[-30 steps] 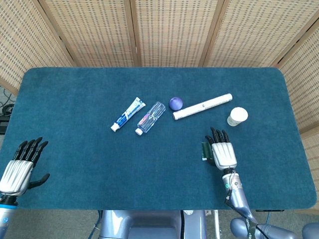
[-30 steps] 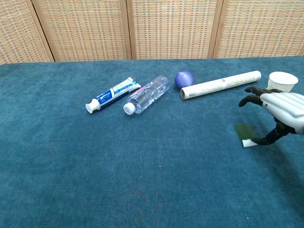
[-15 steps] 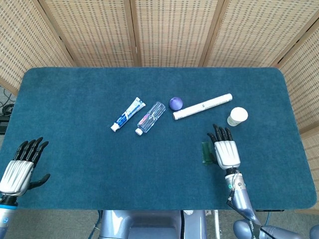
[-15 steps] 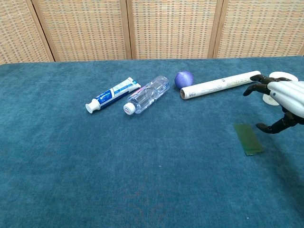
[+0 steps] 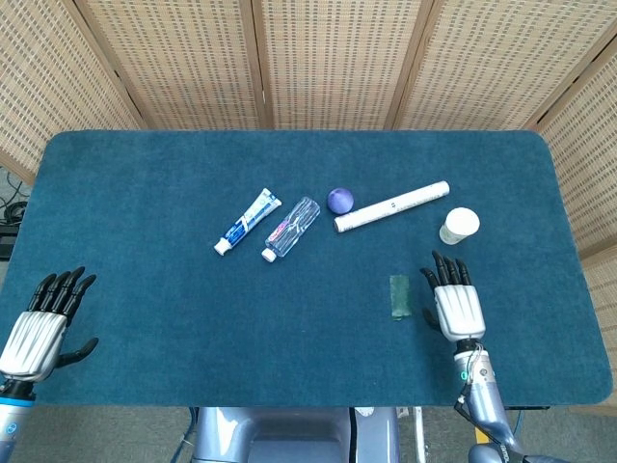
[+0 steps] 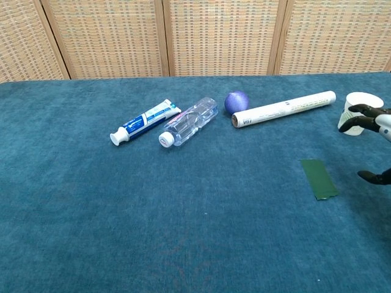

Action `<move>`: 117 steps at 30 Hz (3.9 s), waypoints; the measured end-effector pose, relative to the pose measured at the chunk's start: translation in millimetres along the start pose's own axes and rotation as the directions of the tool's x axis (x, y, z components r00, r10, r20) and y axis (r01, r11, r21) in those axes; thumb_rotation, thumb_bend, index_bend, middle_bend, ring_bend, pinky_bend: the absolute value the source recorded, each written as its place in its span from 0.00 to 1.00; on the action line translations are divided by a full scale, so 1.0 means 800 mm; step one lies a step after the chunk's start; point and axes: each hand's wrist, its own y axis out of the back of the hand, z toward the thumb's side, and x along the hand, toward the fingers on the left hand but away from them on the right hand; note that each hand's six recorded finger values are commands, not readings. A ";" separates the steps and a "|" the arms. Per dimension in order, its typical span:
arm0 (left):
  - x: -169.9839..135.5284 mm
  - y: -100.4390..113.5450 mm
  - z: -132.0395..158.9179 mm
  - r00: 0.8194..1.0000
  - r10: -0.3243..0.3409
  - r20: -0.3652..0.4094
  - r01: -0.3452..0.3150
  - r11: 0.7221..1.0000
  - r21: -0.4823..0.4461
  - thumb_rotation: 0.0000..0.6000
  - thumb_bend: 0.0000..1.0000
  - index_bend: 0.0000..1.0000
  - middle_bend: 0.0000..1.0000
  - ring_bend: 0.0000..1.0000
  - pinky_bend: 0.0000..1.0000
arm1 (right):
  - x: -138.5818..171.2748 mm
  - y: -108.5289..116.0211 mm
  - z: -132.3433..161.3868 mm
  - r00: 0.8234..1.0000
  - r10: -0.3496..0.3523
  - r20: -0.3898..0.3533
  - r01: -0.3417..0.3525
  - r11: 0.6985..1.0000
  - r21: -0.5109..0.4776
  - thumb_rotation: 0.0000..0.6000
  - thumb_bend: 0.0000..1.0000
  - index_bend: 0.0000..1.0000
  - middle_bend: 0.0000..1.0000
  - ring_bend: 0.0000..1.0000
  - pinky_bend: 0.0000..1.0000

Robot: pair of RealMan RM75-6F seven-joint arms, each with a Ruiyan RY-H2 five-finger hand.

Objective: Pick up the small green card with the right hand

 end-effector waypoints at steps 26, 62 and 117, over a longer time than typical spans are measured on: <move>0.000 -0.002 0.003 1.000 -0.006 0.008 0.006 1.000 0.002 1.00 0.25 0.00 0.00 0.00 0.00 | 0.012 -0.025 0.009 0.999 0.039 -0.017 -0.039 0.998 -0.041 1.00 0.15 0.20 0.00 0.00 0.00; 0.001 -0.003 0.001 1.000 -0.008 0.001 0.008 1.000 0.000 1.00 0.25 0.00 0.00 0.00 0.00 | -0.014 -0.042 0.028 0.998 0.054 -0.033 -0.056 0.997 -0.053 1.00 0.10 0.20 0.00 0.00 0.00; 0.004 -0.008 0.003 0.999 -0.032 0.009 0.032 0.999 -0.006 1.00 0.25 0.00 0.00 0.00 0.00 | -0.041 -0.049 0.042 0.997 0.070 -0.038 -0.072 0.996 -0.050 1.00 0.16 0.52 0.00 0.00 0.00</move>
